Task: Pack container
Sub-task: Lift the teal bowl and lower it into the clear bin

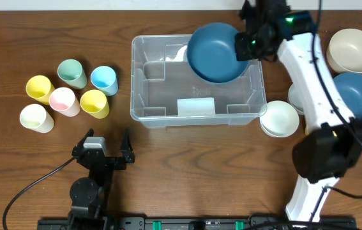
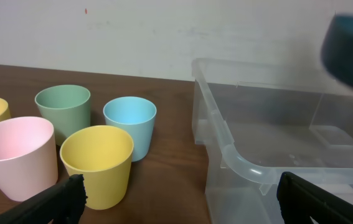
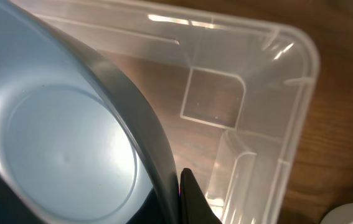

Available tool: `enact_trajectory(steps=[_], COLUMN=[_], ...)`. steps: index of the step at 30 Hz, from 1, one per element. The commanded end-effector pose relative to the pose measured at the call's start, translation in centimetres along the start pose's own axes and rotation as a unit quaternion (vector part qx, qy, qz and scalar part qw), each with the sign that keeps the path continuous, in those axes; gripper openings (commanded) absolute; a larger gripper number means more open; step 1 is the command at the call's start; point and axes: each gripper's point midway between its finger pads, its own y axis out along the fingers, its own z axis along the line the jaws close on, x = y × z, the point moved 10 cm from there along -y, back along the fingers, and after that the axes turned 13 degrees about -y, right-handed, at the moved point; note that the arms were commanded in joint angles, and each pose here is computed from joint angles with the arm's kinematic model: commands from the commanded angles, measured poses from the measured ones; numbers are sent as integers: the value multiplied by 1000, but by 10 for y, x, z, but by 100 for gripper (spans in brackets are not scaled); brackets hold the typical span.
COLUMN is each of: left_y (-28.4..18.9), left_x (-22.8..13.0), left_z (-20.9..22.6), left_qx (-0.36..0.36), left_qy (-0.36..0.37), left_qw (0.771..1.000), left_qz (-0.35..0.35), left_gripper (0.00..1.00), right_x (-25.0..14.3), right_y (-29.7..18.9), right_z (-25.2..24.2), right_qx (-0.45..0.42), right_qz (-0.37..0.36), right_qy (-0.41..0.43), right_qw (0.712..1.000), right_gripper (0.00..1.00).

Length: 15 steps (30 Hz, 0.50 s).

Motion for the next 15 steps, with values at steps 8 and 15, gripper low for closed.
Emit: enact_trajectory(steps=[8, 15], left_y=[1, 1], left_x=[-11, -11], left_z=[6, 6], left_qx=[16, 16], left_qy=[2, 2], left_qw=[1000, 1000], left_qz=[20, 20], left_gripper=[98, 98], right_x=[-12, -16], right_y=[62, 83], right_z=[-12, -17], right_qx=[-41, -58], right_qz=[78, 96], right_qy=[1, 0], right_qw=[996, 994], right_gripper=[1, 1])
